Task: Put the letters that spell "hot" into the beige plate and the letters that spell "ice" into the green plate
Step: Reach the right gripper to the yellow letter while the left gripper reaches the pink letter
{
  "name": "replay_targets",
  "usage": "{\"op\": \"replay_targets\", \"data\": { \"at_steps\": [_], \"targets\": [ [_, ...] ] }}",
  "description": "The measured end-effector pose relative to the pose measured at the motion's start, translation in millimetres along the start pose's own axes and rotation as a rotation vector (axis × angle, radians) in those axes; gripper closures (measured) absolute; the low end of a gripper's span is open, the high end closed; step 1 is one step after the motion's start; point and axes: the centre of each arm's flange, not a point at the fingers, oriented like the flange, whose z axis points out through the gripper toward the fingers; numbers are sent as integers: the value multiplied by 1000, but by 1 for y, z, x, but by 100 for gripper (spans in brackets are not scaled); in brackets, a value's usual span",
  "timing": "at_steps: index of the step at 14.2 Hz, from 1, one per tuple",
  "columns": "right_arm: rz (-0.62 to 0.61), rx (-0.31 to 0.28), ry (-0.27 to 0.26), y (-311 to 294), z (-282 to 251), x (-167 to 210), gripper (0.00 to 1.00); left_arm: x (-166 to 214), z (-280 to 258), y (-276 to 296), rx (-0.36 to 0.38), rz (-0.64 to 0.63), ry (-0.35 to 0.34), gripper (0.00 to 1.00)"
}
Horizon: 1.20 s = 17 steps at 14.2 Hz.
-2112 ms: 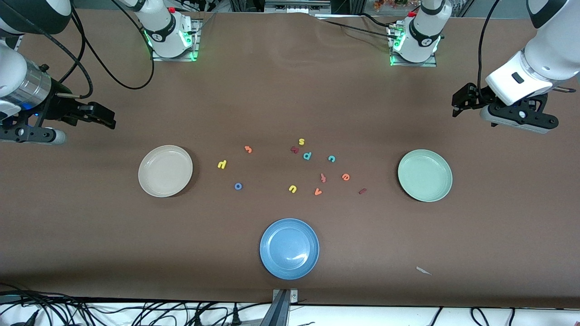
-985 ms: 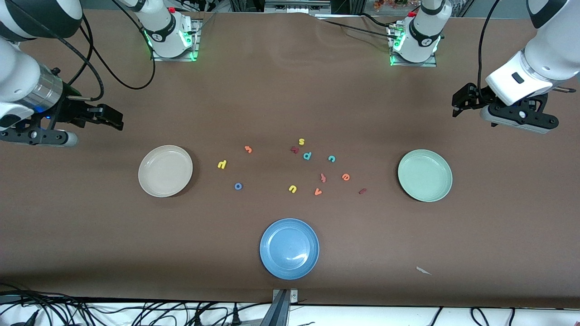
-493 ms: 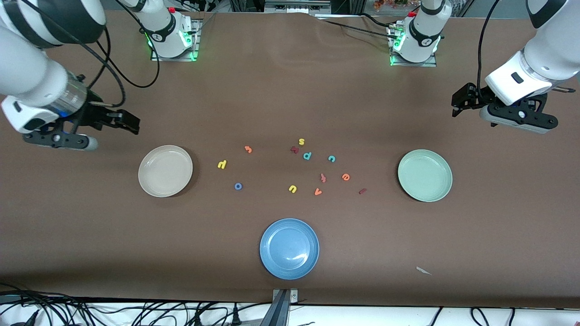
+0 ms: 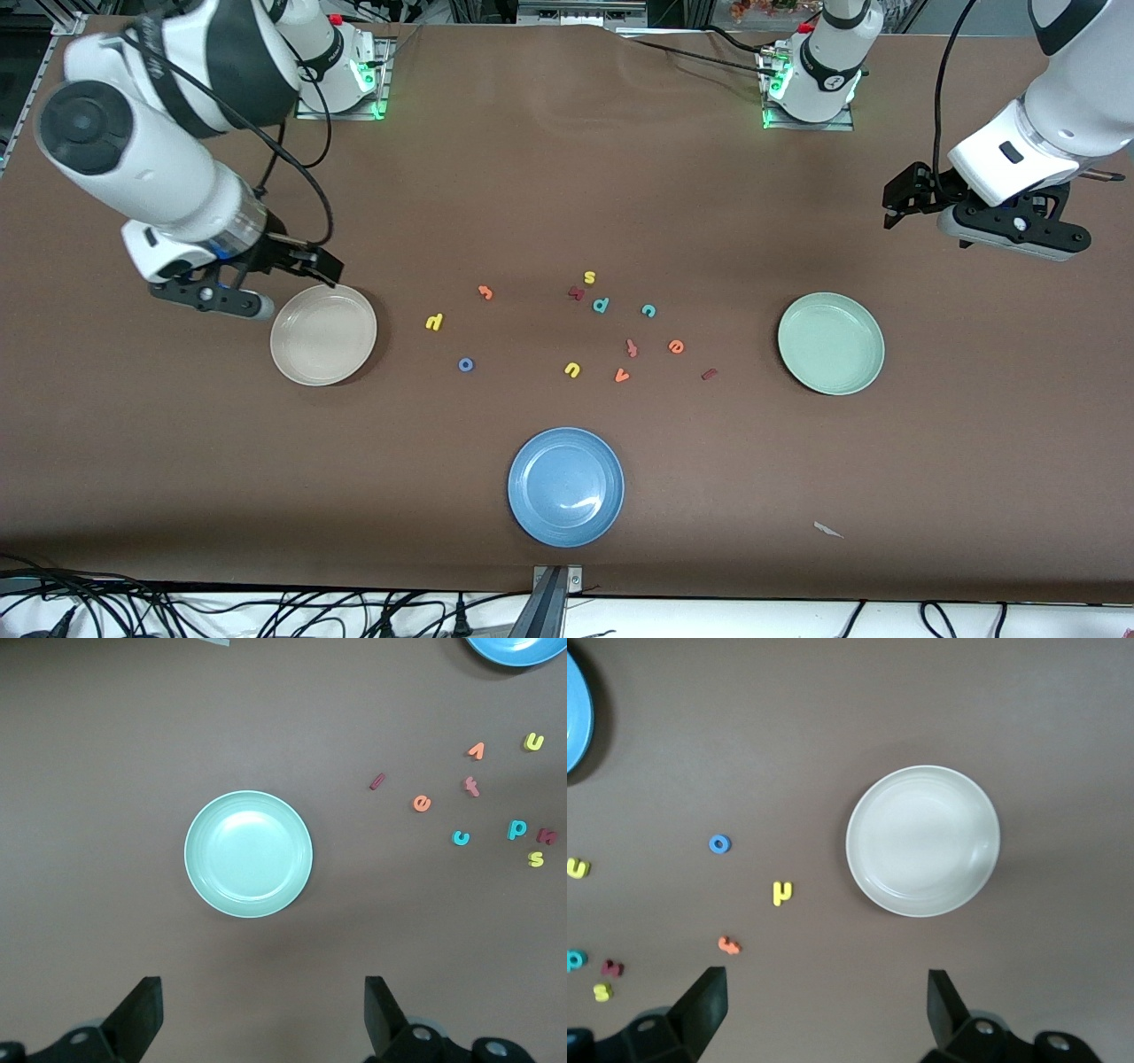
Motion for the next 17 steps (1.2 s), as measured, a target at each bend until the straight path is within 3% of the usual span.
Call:
{"op": "replay_targets", "data": {
  "at_steps": [4,13,17],
  "targets": [
    [74,8,18,-21,50,-12,0,2,6,0,-2,0,-14,0],
    [211,29,62,-69,192,-32,0,33,84,-5,-24,1,-146,0],
    [230,32,75,-76,244,-28,0,64,127,2,-34,20,-192,0]
  ]
}}
